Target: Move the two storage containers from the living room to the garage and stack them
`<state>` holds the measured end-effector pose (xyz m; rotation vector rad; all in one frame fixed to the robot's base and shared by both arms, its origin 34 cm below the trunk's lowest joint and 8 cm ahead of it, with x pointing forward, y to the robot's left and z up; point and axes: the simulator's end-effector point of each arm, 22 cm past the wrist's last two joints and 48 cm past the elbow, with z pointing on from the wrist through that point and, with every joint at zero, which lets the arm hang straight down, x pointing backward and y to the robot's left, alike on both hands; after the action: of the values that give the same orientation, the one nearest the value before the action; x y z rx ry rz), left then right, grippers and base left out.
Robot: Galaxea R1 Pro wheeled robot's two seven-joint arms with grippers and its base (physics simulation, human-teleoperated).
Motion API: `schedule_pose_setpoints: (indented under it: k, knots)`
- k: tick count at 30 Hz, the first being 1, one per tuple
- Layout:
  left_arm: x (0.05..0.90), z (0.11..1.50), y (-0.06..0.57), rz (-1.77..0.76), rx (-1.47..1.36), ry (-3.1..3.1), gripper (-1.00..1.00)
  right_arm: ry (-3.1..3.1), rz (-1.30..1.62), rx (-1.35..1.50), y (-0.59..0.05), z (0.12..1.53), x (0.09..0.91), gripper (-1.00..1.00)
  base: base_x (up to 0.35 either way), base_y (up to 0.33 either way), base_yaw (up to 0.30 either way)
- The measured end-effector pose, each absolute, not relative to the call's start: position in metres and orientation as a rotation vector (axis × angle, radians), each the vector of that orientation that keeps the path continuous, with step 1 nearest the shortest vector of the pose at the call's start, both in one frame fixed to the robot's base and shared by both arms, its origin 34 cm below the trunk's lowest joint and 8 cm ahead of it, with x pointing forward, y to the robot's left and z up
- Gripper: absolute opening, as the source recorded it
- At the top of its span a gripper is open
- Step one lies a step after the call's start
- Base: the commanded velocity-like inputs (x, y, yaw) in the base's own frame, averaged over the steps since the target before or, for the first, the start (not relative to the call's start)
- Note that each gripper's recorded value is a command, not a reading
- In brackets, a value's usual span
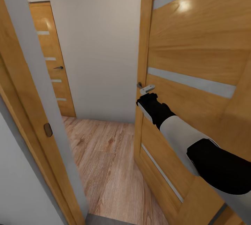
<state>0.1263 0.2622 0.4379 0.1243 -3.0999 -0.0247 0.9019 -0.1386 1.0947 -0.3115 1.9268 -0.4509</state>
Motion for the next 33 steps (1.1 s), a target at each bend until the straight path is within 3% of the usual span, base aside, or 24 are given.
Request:
schedule_pose_setpoints:
  k: [5,19,26,33]
  knots:
    - [0.127,0.438,0.262,-0.025,0.123,-3.101,1.0,1.928,-0.451,-0.311,-0.139,1.094,0.902,1.0,0.216,0.0,0.0]
    - [0.126,0.438,0.262,-0.025,0.124,-3.1,1.0,1.929,-0.479,-0.306,-0.145,1.089,0.903,1.0,0.01,0.0,0.0]
    - [0.127,0.438,0.262,-0.025,0.124,-3.1,1.0,1.92,-0.742,-0.208,-0.203,1.074,0.898,1.0,0.0,0.0,0.0]
    - [0.126,0.438,0.262,-0.025,0.124,-3.1,1.0,1.924,-0.812,-0.186,-0.219,1.064,0.894,1.0,0.0,0.0,0.0]
